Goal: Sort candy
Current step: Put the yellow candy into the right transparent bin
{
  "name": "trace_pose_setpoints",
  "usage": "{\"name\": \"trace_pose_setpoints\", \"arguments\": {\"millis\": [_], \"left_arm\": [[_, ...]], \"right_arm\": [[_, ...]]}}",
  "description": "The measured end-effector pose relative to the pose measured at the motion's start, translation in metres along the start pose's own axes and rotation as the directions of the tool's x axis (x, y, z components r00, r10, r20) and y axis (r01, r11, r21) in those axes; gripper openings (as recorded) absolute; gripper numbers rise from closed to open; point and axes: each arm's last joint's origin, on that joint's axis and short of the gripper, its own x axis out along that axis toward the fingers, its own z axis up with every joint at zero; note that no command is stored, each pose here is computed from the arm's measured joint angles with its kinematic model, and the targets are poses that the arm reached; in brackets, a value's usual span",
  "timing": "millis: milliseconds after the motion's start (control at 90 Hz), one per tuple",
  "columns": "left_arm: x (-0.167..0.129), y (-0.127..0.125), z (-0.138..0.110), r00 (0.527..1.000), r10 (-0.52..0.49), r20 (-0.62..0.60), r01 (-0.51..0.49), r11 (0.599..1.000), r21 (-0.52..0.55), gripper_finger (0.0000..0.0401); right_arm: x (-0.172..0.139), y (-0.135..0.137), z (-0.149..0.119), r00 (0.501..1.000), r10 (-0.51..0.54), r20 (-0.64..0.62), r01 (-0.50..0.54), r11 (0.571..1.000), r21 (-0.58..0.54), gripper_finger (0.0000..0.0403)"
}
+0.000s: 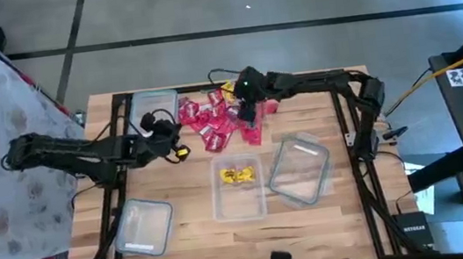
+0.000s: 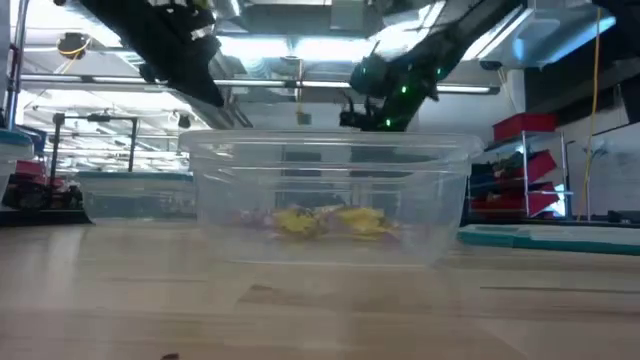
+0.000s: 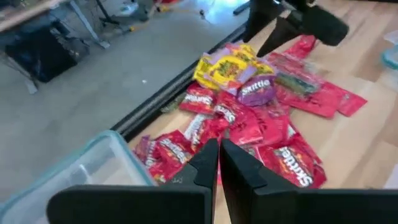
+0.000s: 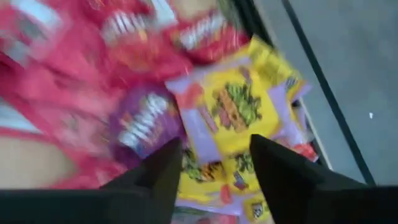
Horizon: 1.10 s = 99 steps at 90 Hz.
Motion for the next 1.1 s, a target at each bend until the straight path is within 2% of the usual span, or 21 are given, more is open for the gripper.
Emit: {"name": "trace_pose_setpoints", "arguments": {"millis": [100,167,256,378,522,689,900,1100], "left_arm": [[0.003,0.0,-0.001,0.996,-0.079,-0.035,0.079,0.997,-0.004,0.0],[0.003,0.0,-0.001,0.995,-0.094,-0.042,0.094,0.996,-0.005,0.0],[0.003,0.0,-0.001,0.995,-0.094,-0.042,0.094,0.996,0.006,0.0],[0.003,0.0,-0.001,0.995,-0.093,-0.041,0.094,0.995,0.022,0.0],[0.002,-0.001,-0.001,0.993,-0.105,-0.044,0.105,0.994,-0.001,0.0],[0.0,-0.003,-0.001,0.992,-0.124,-0.037,0.124,0.992,0.006,0.0],[0.001,-0.003,0.001,0.994,-0.106,-0.02,0.106,0.994,-0.004,0.0],[0.0,-0.003,0.002,0.994,-0.108,-0.009,0.108,0.994,-0.008,0.0]], "right_arm": [[0.008,0.002,-0.007,0.998,0.017,-0.056,-0.022,0.996,-0.084,0.0223],[0.007,0.006,-0.01,0.995,0.0,-0.101,-0.017,0.985,-0.169,0.0231],[0.009,0.012,-0.01,0.99,-0.055,-0.132,0.02,0.966,-0.257,0.0231],[0.012,0.018,-0.01,0.99,-0.044,-0.136,-0.002,0.946,-0.325,0.0217],[0.024,0.025,-0.016,0.985,-0.017,-0.174,-0.046,0.935,-0.351,0.0186],[0.041,0.027,-0.019,0.986,-0.026,-0.166,-0.034,0.937,-0.346,0.0136],[0.044,0.033,-0.02,0.971,-0.136,-0.195,0.075,0.953,-0.293,0.0016],[0.012,0.046,-0.004,0.968,-0.201,-0.152,0.145,0.937,-0.318,0.0003]]}}
